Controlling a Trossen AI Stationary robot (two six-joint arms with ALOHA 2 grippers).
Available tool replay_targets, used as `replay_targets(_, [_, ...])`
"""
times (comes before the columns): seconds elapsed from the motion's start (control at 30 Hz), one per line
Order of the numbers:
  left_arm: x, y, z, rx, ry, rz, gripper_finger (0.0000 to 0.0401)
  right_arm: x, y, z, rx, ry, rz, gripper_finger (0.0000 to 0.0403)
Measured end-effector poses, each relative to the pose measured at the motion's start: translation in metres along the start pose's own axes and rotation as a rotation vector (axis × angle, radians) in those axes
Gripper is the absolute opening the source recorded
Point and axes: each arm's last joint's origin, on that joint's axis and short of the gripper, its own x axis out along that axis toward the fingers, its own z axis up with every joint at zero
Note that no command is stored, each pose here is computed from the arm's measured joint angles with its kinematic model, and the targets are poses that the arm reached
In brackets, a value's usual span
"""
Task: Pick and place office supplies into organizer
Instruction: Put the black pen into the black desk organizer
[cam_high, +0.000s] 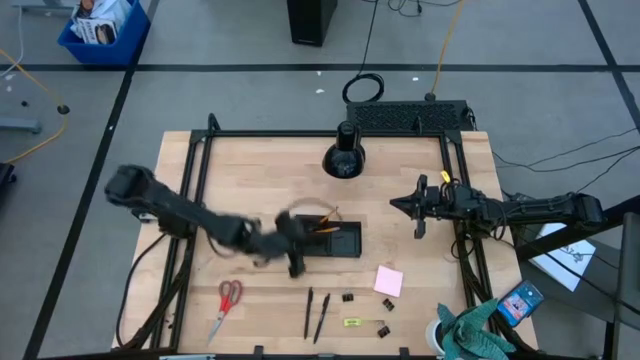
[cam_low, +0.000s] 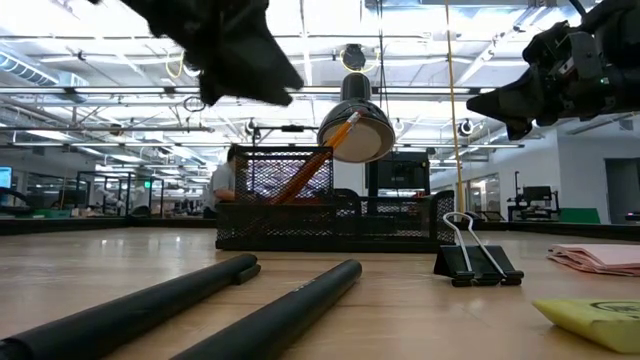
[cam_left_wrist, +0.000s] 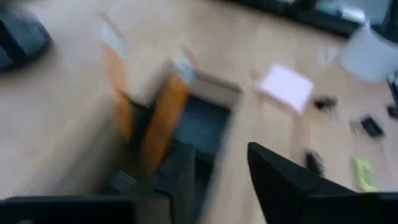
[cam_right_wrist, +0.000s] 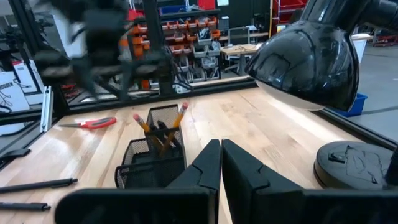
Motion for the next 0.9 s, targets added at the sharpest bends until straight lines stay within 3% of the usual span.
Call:
replay_targets(0.17, [0.019, -0.062, -0.027, -0.104, 0.104, -0.042, 0.0091, 0.001, 0.0, -0.002, -0.001, 0.017, -0.002, 0.0009])
replay_targets(0.37, [0.034, -0.098, -0.032, -0.23, 0.376, 0.175, 0.0083, 0.001, 0.0, 0.0, 0.0, 0.002, -0.001, 0.0009])
replay_targets(0.5, [0.045, -0.103, -0.027, -0.405, 0.557, 0.308, 0.0112, 0.001, 0.0, 0.0, 0.0, 0.003, -0.001, 0.0009])
replay_targets(0.6, [0.053, -0.106, -0.025, -0.498, 0.614, 0.32, 0.0147, 0.001, 0.0, 0.0, 0.0, 0.003, 0.0, 0.0009])
replay_targets(0.9, [0.067, -0.1, -0.026, -0.568, 0.645, 0.351, 0.0242, 0.001, 0.0, -0.001, 0.01, 0.005, 0.002, 0.0009])
